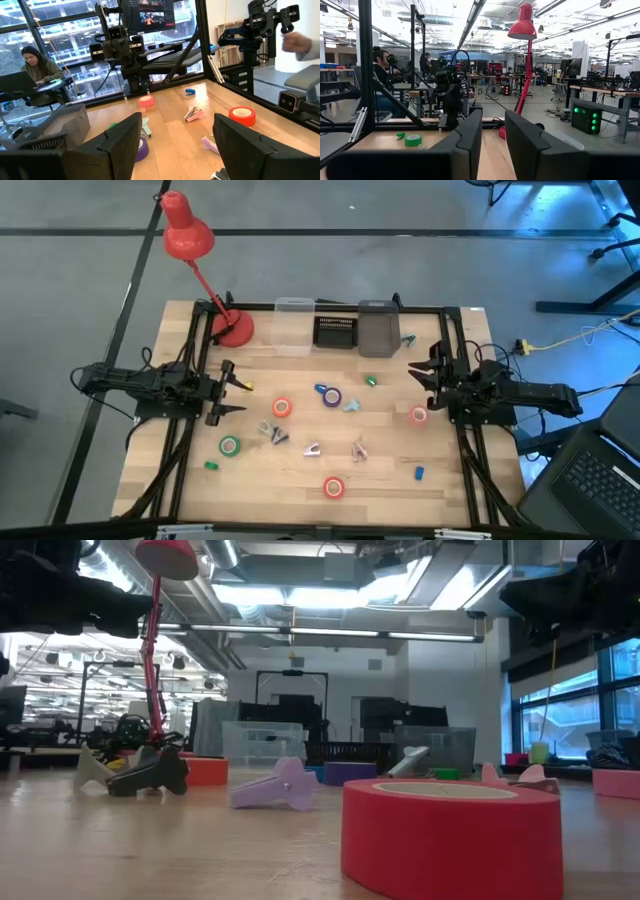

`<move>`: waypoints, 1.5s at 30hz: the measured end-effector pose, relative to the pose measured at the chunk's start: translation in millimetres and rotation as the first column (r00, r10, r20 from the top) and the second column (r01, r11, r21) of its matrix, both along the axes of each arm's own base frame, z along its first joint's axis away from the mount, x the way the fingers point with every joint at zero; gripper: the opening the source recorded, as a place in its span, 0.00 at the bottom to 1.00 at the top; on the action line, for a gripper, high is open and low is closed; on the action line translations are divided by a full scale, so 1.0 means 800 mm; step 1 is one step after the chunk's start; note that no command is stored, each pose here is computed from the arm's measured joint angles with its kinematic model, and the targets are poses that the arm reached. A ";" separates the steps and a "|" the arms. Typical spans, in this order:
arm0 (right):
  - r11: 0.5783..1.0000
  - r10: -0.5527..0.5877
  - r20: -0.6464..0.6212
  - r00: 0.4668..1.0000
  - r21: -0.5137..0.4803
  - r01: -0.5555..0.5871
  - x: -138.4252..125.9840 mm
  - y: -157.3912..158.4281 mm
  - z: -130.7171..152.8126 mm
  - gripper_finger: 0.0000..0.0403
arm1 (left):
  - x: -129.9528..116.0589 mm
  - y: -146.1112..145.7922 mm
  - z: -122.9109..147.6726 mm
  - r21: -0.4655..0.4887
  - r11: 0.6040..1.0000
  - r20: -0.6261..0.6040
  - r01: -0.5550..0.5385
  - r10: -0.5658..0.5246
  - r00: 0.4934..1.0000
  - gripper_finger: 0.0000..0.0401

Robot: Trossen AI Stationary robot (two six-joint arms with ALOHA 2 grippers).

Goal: Pick and place Stapler, Stapler remover, tape

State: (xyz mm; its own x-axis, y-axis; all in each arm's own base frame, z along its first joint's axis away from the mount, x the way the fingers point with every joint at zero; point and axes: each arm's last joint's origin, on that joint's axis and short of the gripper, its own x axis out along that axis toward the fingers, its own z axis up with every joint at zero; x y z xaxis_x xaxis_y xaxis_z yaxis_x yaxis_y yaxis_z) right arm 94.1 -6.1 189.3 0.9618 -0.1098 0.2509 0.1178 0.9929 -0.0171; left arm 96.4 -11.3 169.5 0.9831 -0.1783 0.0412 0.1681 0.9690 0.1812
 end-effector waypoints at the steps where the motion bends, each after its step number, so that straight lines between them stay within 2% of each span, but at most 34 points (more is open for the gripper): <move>1: 1.000 0.000 -0.001 1.000 0.000 0.000 0.000 0.000 0.000 0.22 | 0.000 0.000 0.000 0.000 1.000 0.000 0.001 -0.001 1.000 0.59; 8: 1.000 0.000 0.024 1.000 -0.001 0.000 -0.001 0.000 0.003 0.22 | 0.000 0.000 0.000 0.000 1.000 0.000 0.000 0.000 1.000 0.59; 11: 1.000 -0.002 0.117 0.993 -0.002 0.002 -0.004 0.000 0.014 0.22 | 0.000 0.000 0.000 0.000 1.000 0.000 0.000 0.000 1.000 0.59; 13: 0.999 0.017 0.190 0.982 0.037 -0.025 -0.007 0.000 0.022 0.22 | 0.000 0.000 0.000 0.000 1.000 0.000 0.001 -0.001 1.000 0.59; 15: 0.995 0.023 0.119 0.993 0.093 -0.034 -0.005 0.000 0.024 0.22 | 0.000 0.000 0.000 0.000 1.000 0.000 0.000 0.000 1.000 0.59; 17: 0.985 -0.046 -0.075 0.996 0.160 0.058 0.001 -0.003 0.017 0.22 | 0.000 0.000 0.000 0.000 1.000 0.000 0.001 -0.001 1.000 0.59; 18: 0.975 -0.097 -0.188 0.977 0.179 0.131 0.004 -0.005 0.012 0.22 | 0.000 0.000 0.000 0.000 1.000 0.000 0.000 0.000 1.000 0.59; 21: 0.936 -0.225 -0.407 0.885 0.163 0.313 0.006 -0.010 0.017 0.22 | 0.000 0.000 0.000 0.000 1.000 0.000 0.000 0.000 1.000 0.59; 24: 0.904 -0.322 -0.523 0.789 0.077 0.420 0.009 -0.014 0.042 0.22 | 0.000 0.000 0.000 0.000 1.000 0.000 0.000 0.000 1.000 0.59; 27: 0.869 -0.410 -0.580 0.704 -0.013 0.495 0.015 -0.017 0.082 0.22 | 0.000 0.000 0.000 0.000 1.000 0.000 0.000 0.000 1.000 0.59; 28: 0.842 -0.454 -0.600 0.658 -0.047 0.538 0.016 -0.020 0.094 0.22 | 0.000 0.000 0.000 0.000 1.000 0.000 0.000 0.000 1.000 0.59; 30: 0.760 -0.540 -0.647 0.538 -0.099 0.643 0.017 -0.028 0.115 0.22 | 0.000 0.000 0.000 0.011 1.000 0.005 -0.001 0.001 1.000 0.59; 32: 0.673 -0.571 -0.703 0.423 -0.106 0.732 0.014 -0.037 0.132 0.22 | 0.000 0.000 0.001 0.040 0.999 0.016 -0.003 0.003 1.000 0.59; 34: 0.596 -0.554 -0.764 0.331 -0.087 0.798 0.010 -0.047 0.144 0.22 | 0.000 0.000 0.001 0.079 0.997 0.023 -0.006 0.004 1.000 0.59; 36: 0.542 -0.506 -0.826 0.248 -0.080 0.837 0.008 -0.058 0.146 0.22 | 0.000 0.000 0.001 0.124 0.992 0.031 -0.020 0.016 0.999 0.59; 38: 0.520 -0.442 -0.874 0.202 -0.066 0.851 0.009 -0.071 0.140 0.22 | 0.000 0.001 0.002 0.151 0.988 0.042 -0.032 0.026 0.999 0.59; 41: 0.524 -0.333 -0.930 0.156 -0.045 0.851 0.012 -0.094 0.123 0.22 | 0.000 0.001 0.002 0.143 0.989 0.047 -0.035 0.029 0.998 0.59; 43: 0.495 -0.309 -0.945 0.110 -0.061 0.867 0.011 -0.113 0.110 0.22 | 0.000 0.001 0.003 0.142 0.989 0.048 -0.040 0.033 0.998 0.59; 45: 0.469 -0.295 -0.949 0.107 -0.046 0.882 0.009 -0.133 0.099 0.22 | 0.000 0.002 0.004 0.121 0.990 0.055 -0.075 0.069 0.996 0.59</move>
